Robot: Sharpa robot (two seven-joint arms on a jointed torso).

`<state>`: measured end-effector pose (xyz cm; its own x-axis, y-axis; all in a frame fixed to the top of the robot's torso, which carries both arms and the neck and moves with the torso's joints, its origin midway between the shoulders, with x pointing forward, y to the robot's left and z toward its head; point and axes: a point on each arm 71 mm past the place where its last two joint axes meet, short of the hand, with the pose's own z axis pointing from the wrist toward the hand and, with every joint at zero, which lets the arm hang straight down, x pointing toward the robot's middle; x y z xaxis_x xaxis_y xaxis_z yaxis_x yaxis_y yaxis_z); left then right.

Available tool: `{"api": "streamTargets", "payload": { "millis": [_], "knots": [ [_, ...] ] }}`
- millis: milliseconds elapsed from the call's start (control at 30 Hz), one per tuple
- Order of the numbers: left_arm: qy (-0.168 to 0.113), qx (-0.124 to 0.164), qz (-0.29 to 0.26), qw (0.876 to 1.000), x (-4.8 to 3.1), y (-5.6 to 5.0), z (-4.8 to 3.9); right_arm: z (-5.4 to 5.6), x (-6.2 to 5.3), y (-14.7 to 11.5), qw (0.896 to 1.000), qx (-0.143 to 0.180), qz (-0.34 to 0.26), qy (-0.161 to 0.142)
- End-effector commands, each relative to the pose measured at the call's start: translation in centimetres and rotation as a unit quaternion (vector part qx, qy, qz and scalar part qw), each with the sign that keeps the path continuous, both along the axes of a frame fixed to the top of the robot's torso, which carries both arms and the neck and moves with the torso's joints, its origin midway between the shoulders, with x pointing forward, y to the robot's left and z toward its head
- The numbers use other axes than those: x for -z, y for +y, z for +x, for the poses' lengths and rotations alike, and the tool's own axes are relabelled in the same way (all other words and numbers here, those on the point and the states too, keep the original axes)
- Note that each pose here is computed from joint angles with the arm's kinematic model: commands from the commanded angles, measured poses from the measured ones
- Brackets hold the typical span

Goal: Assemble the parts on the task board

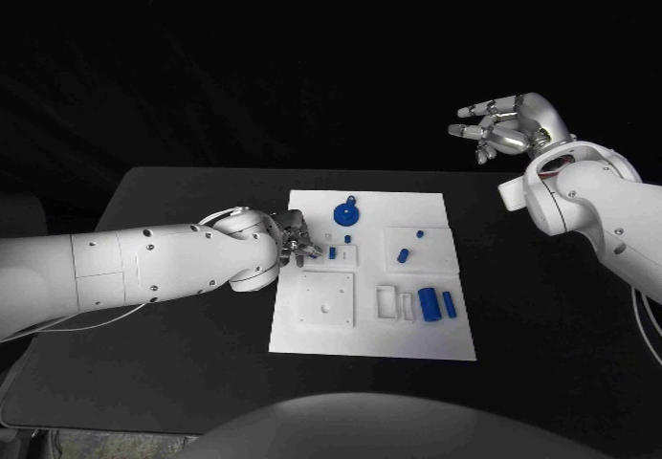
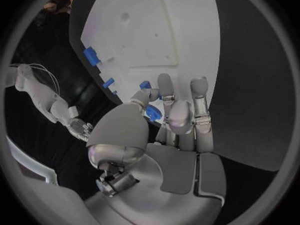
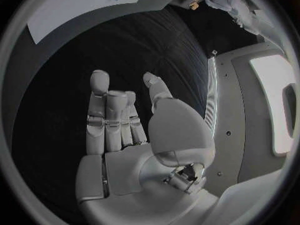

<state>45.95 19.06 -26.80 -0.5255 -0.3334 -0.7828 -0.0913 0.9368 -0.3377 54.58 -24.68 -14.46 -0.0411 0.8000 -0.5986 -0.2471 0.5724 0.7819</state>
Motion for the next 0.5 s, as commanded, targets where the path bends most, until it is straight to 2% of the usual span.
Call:
{"api": "streamTargets", "payload": {
  "millis": [33,500],
  "knots": [
    [0.004,0.006,0.008,1.0,0.11,-0.13,-0.05,0.0,-0.01,0.17,1.0,-0.008,-0.004,-0.001],
    [0.007,0.007,0.011,1.0,0.24,-0.16,-0.03,0.02,0.02,0.18,1.0,-0.008,-0.004,0.0]
  ]
}}
